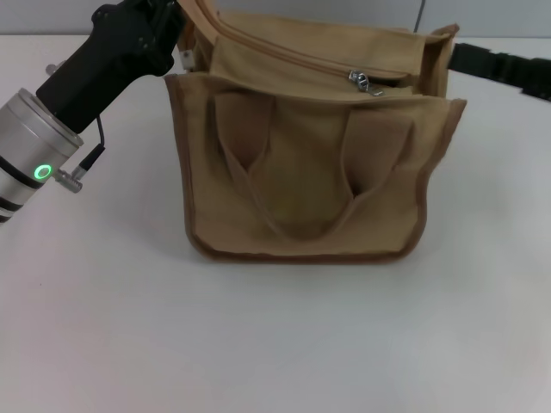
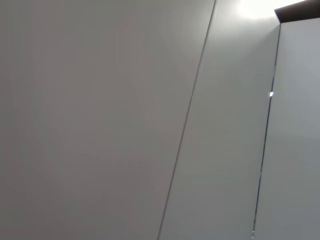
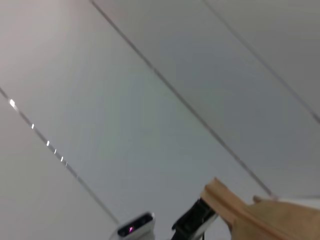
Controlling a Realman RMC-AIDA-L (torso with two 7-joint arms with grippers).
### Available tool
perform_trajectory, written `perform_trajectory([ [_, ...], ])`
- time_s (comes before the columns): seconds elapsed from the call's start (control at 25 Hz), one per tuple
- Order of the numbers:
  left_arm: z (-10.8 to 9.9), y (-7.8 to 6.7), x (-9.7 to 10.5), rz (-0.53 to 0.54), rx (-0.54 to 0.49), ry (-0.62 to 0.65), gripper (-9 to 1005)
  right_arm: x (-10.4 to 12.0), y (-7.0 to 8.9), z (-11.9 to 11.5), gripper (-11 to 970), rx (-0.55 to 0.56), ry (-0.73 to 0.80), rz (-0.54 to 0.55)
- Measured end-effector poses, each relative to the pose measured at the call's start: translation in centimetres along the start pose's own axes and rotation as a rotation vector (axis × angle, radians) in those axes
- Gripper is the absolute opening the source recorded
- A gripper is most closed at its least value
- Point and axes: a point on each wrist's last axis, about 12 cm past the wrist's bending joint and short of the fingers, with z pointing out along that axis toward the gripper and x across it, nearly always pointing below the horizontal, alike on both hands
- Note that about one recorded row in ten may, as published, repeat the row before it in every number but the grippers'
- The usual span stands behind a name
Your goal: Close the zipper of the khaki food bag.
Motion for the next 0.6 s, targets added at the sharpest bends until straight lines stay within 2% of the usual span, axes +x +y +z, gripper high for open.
perform_trajectory([
  [0.08, 0.3, -0.2, -0.5, 0.001, 0.030, -0.023, 64, -1.7, 0.1, -0.5, 306, 0.002, 0.060, 0.049],
  [0.12, 0.3, -0.2, -0.5, 0.001, 0.030, -0.023, 64, -1.7, 0.1, -0.5, 322, 0.002, 0.060, 0.049],
  [0.16, 0.5, -0.3, -0.8, -0.004, 0.048, -0.035, 65, -2.2, -0.1, -0.6, 338, 0.005, 0.083, 0.120],
  [0.2, 0.5, -0.3, -0.8, -0.004, 0.048, -0.035, 65, -2.2, -0.1, -0.6, 353, 0.005, 0.083, 0.120],
  [0.24, 0.6, -0.3, -0.9, -0.006, 0.054, -0.038, 66, -2.4, -0.2, -0.5, 369, 0.003, 0.091, 0.173],
  [0.28, 1.0, -0.3, -1.1, -0.006, 0.066, -0.041, 66, -2.9, -0.2, -0.4, 385, -0.004, 0.105, 0.272],
  [0.32, 1.0, -0.3, -1.1, -0.006, 0.066, -0.041, 67, -2.9, -0.2, -0.4, 426, -0.004, 0.105, 0.272],
  [0.36, 1.1, -0.3, -1.1, -0.005, 0.071, -0.042, 67, -3.6, -0.1, -0.3, 466, -0.014, 0.122, 0.380],
  [0.4, 1.2, -0.3, -1.1, -0.004, 0.074, -0.041, 68, -3.6, -0.1, -0.3, 507, -0.014, 0.122, 0.380],
  [0.44, 1.3, -0.3, -1.1, -0.005, 0.077, -0.040, 68, -3.8, -0.1, -0.2, 547, -0.017, 0.127, 0.427],
  [0.52, 1.4, -0.4, -1.0, -0.008, 0.086, -0.033, 69, -4.4, -0.1, 0.2, 628, -0.013, 0.132, 0.530],
  [0.56, 1.5, -0.5, -0.9, -0.009, 0.093, -0.029, 70, -4.7, -0.4, 0.6, 669, 0.001, 0.125, 0.622],
  [0.6, 1.5, -0.5, -0.9, -0.009, 0.093, -0.029, 70, -4.7, -0.4, 0.6, 711, 0.001, 0.125, 0.622],
])
